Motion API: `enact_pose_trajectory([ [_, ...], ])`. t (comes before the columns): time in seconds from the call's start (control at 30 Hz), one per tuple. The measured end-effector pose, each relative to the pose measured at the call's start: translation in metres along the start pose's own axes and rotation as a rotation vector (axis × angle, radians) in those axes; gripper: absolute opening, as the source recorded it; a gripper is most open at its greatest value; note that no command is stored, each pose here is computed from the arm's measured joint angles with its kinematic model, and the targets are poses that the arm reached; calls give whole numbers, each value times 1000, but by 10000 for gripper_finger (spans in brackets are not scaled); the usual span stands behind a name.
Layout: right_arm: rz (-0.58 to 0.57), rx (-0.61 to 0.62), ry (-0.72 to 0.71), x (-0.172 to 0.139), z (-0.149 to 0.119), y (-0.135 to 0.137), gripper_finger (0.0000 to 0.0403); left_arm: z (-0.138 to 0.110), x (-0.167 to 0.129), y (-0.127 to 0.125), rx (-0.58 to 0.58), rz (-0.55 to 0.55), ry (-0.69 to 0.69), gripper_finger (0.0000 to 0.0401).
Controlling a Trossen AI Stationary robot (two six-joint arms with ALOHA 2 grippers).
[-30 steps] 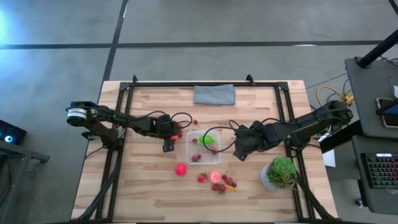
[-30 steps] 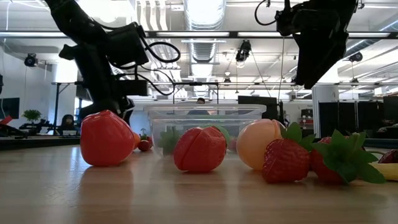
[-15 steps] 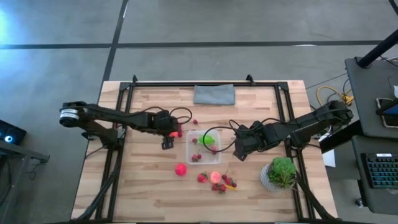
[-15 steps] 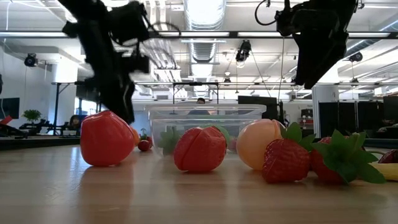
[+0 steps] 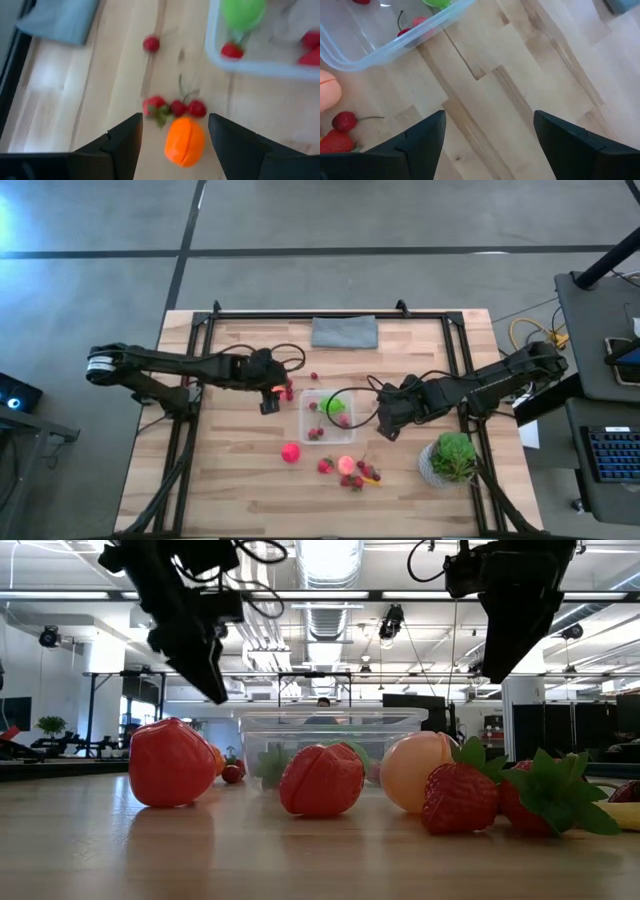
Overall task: Pick and placing Produce into tupperware
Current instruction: Put the orange pumpkin into the transparent container
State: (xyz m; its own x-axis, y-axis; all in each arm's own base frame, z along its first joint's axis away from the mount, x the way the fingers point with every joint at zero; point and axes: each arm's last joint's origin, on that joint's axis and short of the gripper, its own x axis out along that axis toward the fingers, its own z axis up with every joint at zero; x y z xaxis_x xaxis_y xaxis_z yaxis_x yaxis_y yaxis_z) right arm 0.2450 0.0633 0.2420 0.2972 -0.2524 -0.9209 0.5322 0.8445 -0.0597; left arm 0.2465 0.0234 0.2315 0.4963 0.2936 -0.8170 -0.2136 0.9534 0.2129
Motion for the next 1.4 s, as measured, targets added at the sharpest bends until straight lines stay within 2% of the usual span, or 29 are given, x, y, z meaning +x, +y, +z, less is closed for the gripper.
enact_pose_trajectory([
  [0.4,0,1,0,0,0,0,294,-7,31,-9,41,-12,161,212],
  [0.6,-1,3,0,0,0,0,291,-12,35,-17,66,-26,227,212],
  [0.83,-5,17,-3,0,0,0,294,-14,21,-25,-63,-38,252,212],
  [0.93,-7,17,-5,0,0,0,290,-11,18,-24,-176,9,250,212],
  [1.07,-7,17,-5,0,0,0,292,-8,18,-23,-265,48,221,212],
  [1.4,-7,10,-5,0,0,0,290,-15,21,-28,-244,35,230,219],
])
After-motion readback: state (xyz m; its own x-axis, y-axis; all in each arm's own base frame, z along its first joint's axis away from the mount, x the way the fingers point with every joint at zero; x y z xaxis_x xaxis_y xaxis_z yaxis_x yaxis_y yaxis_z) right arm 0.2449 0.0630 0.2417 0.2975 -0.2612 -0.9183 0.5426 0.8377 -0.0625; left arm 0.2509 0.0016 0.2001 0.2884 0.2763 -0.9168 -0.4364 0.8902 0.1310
